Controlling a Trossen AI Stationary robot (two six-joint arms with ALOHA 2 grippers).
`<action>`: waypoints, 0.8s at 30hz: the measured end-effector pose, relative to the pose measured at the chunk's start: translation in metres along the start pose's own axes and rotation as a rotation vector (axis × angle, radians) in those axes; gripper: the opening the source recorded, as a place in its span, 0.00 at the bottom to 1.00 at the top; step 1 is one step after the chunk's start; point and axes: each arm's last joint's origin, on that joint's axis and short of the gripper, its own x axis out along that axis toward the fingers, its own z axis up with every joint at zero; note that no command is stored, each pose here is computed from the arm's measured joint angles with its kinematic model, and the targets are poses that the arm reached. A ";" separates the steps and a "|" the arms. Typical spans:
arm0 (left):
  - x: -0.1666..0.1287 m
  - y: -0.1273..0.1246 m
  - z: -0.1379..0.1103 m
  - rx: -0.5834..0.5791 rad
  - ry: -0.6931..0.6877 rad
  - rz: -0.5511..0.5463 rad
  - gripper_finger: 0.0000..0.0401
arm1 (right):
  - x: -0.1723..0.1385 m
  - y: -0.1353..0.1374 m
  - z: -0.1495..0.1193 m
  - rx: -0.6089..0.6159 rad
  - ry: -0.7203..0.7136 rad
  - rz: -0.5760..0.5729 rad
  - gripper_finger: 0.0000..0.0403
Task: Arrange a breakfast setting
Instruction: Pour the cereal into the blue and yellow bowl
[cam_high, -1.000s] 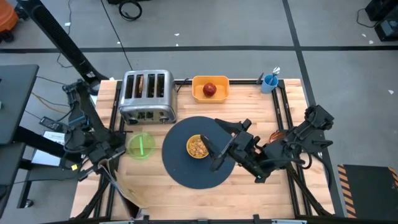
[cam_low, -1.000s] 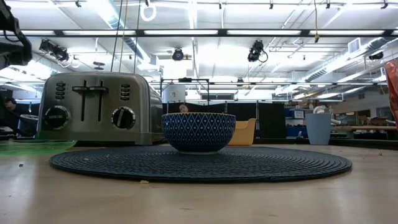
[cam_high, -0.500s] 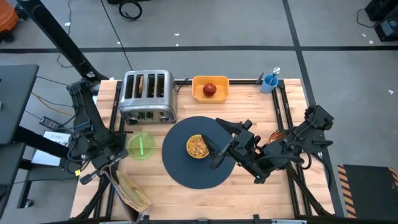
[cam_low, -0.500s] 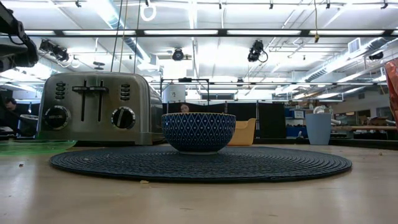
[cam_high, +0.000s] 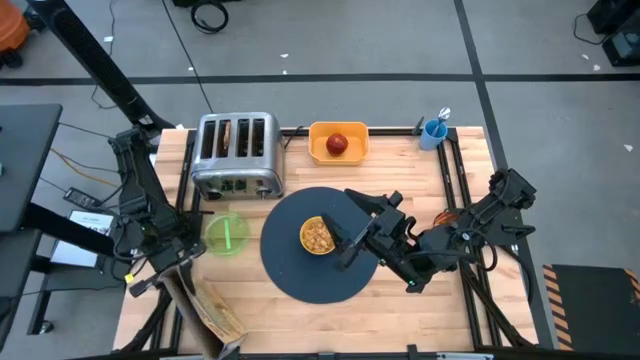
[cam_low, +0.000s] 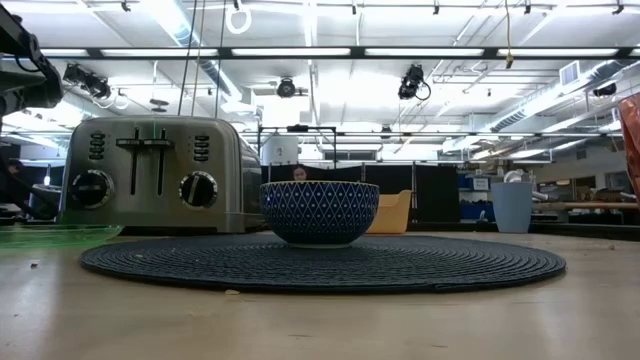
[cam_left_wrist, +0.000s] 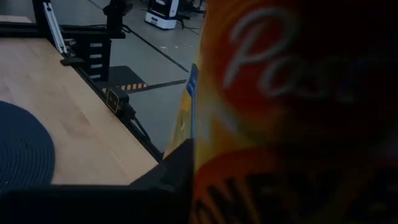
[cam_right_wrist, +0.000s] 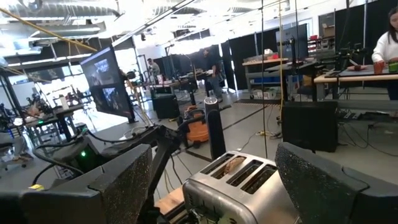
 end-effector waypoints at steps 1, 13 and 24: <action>0.000 0.000 0.001 -0.002 0.001 0.000 0.34 | 0.000 0.000 0.000 0.000 0.000 0.001 0.85; -0.012 -0.008 0.026 -0.036 -0.005 -0.046 0.61 | -0.005 0.002 0.000 0.002 0.003 0.015 0.85; -0.028 -0.015 0.054 0.056 -0.055 -0.099 0.63 | -0.007 0.002 0.000 0.001 0.005 0.022 0.85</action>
